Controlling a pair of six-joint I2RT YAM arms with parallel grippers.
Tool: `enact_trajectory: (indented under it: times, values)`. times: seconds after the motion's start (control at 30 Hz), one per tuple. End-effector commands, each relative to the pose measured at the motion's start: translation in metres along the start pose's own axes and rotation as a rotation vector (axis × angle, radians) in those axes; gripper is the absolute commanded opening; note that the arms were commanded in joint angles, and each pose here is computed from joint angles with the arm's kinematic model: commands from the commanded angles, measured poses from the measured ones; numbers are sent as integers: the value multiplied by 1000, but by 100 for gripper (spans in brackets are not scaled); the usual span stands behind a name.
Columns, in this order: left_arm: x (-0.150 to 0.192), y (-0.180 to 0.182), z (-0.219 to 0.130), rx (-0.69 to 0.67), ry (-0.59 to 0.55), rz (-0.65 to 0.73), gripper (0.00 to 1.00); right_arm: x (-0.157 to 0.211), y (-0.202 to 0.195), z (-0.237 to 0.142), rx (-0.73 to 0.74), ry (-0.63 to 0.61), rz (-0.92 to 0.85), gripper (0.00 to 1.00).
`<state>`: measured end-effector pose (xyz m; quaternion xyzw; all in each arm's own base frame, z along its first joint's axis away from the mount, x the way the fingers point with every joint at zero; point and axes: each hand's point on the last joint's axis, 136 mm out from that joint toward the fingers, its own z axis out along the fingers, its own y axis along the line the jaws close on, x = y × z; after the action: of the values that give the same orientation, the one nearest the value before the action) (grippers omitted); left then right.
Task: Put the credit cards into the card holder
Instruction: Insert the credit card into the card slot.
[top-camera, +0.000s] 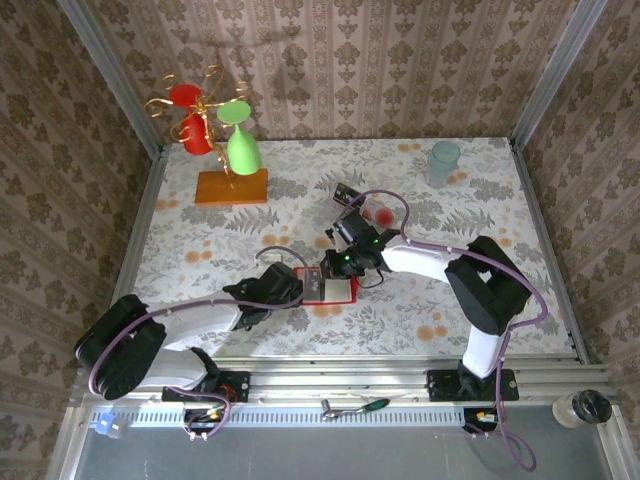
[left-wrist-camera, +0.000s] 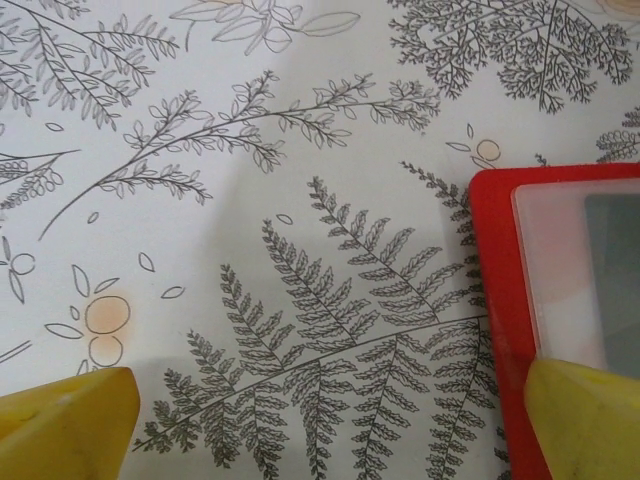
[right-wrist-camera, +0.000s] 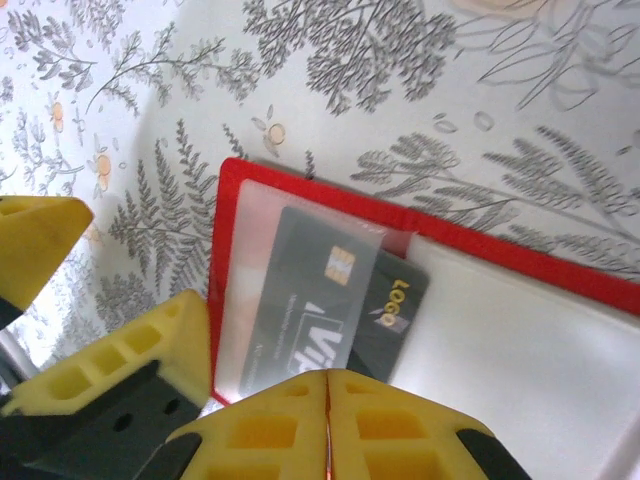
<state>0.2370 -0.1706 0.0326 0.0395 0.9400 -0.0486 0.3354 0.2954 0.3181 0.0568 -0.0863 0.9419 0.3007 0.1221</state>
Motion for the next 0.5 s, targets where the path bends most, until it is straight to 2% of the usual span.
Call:
enact_trajectory:
  times: [0.0,0.47]
  values:
    - [8,15,0,-43,15,1,100,7,-11,0,51,24,-5,9]
    - [17,15,9,-47,41,6,100,15,-15,22,48,69,12,6]
